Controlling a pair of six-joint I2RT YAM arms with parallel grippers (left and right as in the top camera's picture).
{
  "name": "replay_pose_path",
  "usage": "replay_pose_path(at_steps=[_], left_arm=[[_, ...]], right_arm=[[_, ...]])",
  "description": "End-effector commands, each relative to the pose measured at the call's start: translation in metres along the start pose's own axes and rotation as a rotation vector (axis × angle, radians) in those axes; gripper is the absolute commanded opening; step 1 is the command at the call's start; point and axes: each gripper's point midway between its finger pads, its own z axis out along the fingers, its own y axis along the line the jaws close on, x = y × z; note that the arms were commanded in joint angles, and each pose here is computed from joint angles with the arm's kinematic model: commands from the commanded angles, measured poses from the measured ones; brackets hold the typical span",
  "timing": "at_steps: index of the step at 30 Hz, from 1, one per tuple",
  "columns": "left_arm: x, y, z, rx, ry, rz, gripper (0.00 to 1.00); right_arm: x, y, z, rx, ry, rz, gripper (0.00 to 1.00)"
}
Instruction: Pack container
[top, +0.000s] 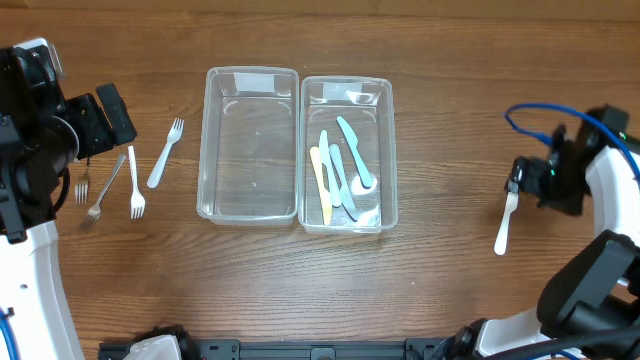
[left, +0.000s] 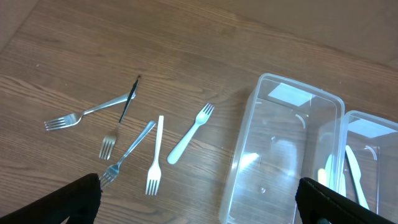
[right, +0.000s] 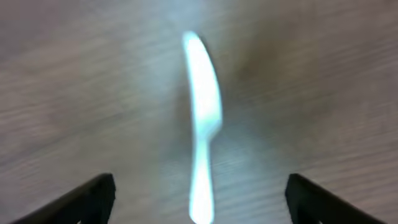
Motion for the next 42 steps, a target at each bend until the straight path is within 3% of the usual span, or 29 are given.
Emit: replay_pose_path(at_steps=[1, 6, 24, 42], left_arm=[[-0.006, 0.003, -0.003, -0.01, -0.022, 0.019, 1.0], [-0.008, 0.002, -0.003, -0.009, -0.028, 0.019, 1.0], [-0.009, 0.002, -0.003, -0.008, -0.034, 0.019, 1.0], [-0.009, 0.002, -0.003, -0.008, -0.033, 0.019, 1.0]], right_arm=[[0.027, -0.014, 0.016, -0.005, 0.05, 0.065, 0.93], [0.049, -0.018, 0.037, -0.012, 0.095, 0.076, 0.92], [0.073, -0.015, 0.06, 0.075, 0.191, -0.004, 0.94], [0.077, -0.007, 0.08, 0.034, 0.232, -0.01, 0.94]])
